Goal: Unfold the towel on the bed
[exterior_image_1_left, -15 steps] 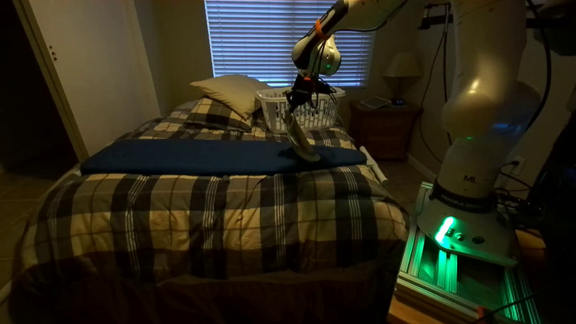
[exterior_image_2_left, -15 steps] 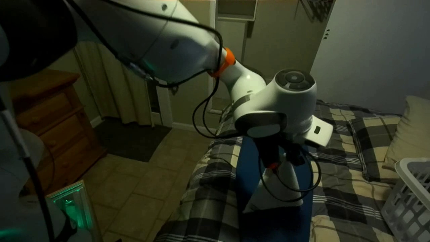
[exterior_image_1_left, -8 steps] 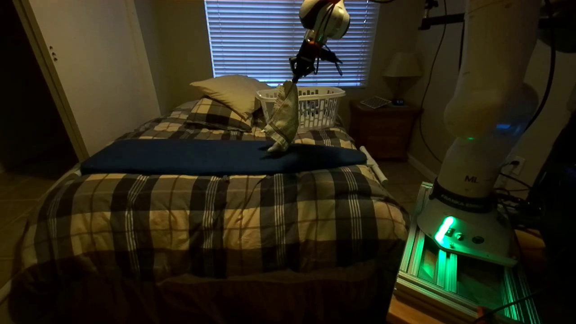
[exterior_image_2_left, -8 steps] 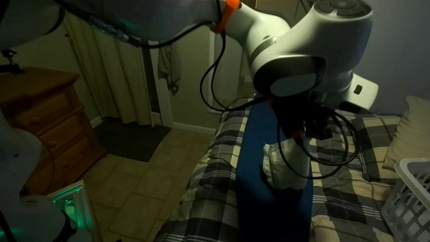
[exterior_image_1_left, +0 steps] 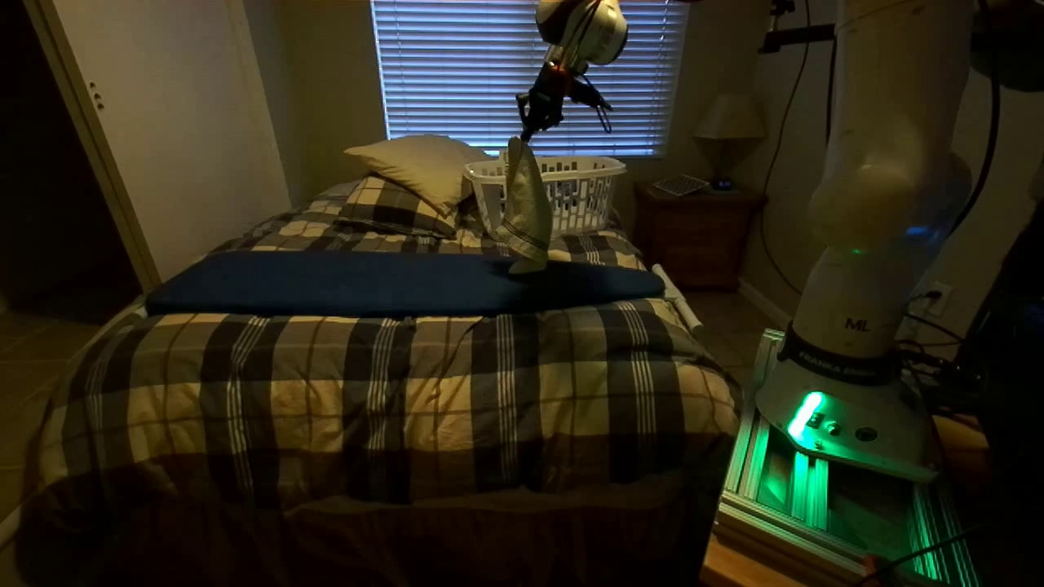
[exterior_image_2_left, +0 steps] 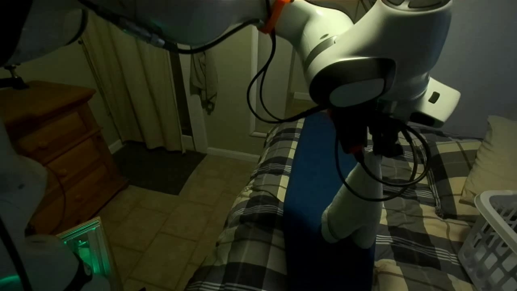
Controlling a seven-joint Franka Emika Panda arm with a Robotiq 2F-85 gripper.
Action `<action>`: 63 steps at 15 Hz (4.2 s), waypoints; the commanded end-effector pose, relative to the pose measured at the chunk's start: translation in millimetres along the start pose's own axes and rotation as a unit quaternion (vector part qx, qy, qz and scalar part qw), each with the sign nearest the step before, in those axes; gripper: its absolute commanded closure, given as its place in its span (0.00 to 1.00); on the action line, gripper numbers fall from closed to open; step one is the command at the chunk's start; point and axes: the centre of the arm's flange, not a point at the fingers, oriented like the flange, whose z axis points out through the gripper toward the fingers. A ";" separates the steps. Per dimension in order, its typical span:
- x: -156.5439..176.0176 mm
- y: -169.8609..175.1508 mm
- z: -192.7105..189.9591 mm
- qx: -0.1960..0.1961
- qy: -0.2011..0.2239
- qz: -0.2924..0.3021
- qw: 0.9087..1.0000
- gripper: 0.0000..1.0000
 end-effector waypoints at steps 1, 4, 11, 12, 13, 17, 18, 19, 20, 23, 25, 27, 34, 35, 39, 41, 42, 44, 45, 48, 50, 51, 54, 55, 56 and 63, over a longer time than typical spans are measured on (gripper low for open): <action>27.7 -17.3 9.6 0.031 0.042 0.017 0.998 0.95; 32.4 -19.8 4.8 0.054 0.085 0.021 0.995 0.95; 6.6 34.7 13.4 -0.027 0.076 0.043 0.996 0.95; 7.1 52.0 16.0 -0.055 0.079 0.051 0.994 0.95; 8.5 69.8 19.0 -0.085 0.079 0.059 0.992 0.95; -4.3 126.6 32.1 -0.165 0.002 0.092 0.982 0.95; -11.8 136.6 34.9 -0.177 -0.021 0.100 0.979 0.95; -20.5 143.2 39.9 -0.189 -0.049 0.109 0.975 0.95; -28.6 148.0 45.1 -0.199 -0.071 0.119 0.970 0.95; -54.1 154.1 53.7 -0.224 -0.138 0.136 0.955 0.94; -65.8 159.6 60.6 -0.254 -0.153 0.125 0.947 0.93; -66.7 167.0 67.2 -0.284 -0.142 0.120 0.941 0.68; -59.4 171.3 79.9 -0.277 -0.090 0.076 0.954 0.23; -69.4 171.8 85.5 -0.270 -0.105 0.063 0.955 0.17; -106.4 174.0 115.3 -0.256 -0.154 0.004 0.954 0.00; -121.6 175.7 132.2 -0.259 -0.157 -0.031 0.953 0.00; -127.7 177.4 140.5 -0.256 -0.156 -0.045 0.953 0.00; -141.4 181.7 157.1 -0.245 -0.161 -0.074 0.953 0.00; -147.5 183.4 164.4 -0.241 -0.162 -0.084 0.953 0.00; -161.4 190.2 186.6 -0.233 -0.156 -0.116 0.953 0.00; -167.9 196.2 199.6 -0.232 -0.154 -0.129 0.952 0.10; -169.6 198.5 205.2 -0.231 -0.155 -0.135 0.951 0.26; -175.4 207.4 219.2 -0.226 -0.158 -0.152 0.949 0.48; -177.6 210.5 222.6 -0.227 -0.160 -0.157 0.948 0.27; -179.2 212.9 226.4 -0.226 -0.160 -0.162 0.947 0.12; -183.7 223.8 240.0 -0.222 -0.153 -0.197 0.943 0.61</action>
